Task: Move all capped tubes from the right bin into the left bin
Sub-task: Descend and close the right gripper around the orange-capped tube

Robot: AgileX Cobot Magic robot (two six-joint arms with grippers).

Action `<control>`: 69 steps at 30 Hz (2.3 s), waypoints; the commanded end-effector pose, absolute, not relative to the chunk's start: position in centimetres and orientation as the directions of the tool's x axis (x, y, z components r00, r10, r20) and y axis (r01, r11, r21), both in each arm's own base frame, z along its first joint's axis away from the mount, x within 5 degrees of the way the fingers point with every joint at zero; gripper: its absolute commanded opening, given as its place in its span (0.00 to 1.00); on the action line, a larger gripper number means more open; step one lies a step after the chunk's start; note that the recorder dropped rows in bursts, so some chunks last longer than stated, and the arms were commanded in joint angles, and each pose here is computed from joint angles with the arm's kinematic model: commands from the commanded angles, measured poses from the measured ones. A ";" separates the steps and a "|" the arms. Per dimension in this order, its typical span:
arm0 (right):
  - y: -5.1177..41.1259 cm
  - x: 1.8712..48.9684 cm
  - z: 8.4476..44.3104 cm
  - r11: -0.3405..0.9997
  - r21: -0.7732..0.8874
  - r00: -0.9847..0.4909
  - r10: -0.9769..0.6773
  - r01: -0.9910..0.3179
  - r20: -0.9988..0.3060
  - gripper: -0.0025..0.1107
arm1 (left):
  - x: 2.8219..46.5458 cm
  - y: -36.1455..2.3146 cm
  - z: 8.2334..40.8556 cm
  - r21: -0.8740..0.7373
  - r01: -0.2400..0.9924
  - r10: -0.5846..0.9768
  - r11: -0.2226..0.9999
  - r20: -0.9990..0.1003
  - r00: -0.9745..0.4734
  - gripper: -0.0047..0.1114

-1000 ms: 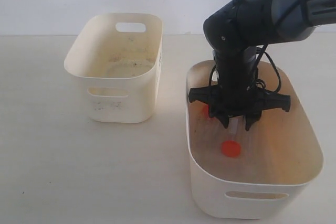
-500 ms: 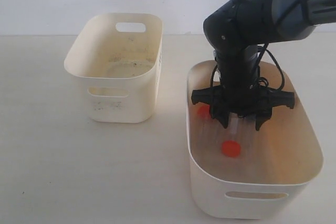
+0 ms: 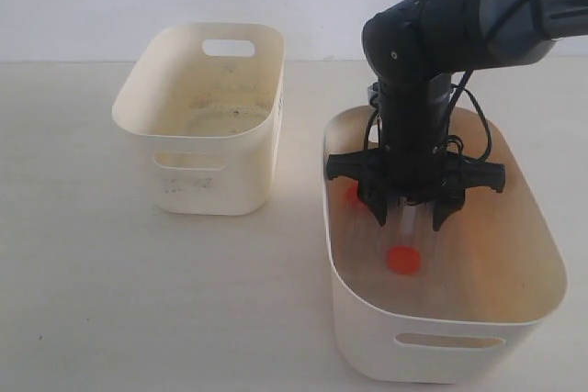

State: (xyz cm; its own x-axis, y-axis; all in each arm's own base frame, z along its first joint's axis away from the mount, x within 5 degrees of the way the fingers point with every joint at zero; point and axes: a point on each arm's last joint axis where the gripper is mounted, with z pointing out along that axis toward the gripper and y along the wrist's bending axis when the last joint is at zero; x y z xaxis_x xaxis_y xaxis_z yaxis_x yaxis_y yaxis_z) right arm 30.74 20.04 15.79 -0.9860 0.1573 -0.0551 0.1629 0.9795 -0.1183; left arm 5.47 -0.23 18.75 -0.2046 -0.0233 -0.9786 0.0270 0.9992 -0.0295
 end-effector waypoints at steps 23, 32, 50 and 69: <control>18.8 29.8 15.8 0.956 -0.180 -0.969 0.242 0.231 0.043 0.43 | 5.4 -0.3 18.7 -0.040 0.030 -0.033 0.999 -0.978 -0.207 0.08; 19.1 30.0 16.2 0.966 -0.129 -0.973 0.229 0.225 0.014 0.43 | 5.4 -0.3 18.7 -0.040 0.030 -0.033 0.999 -0.978 -0.207 0.08; 17.9 28.2 18.9 0.981 -0.073 -0.978 0.172 0.181 -0.114 0.43 | 5.4 -0.3 18.7 -0.040 0.030 -0.033 0.999 -0.978 -0.207 0.08; 17.8 27.1 16.2 0.990 0.012 -0.982 0.139 0.138 -0.128 0.43 | 5.4 -0.3 18.7 -0.040 0.030 -0.033 0.999 -0.978 -0.207 0.08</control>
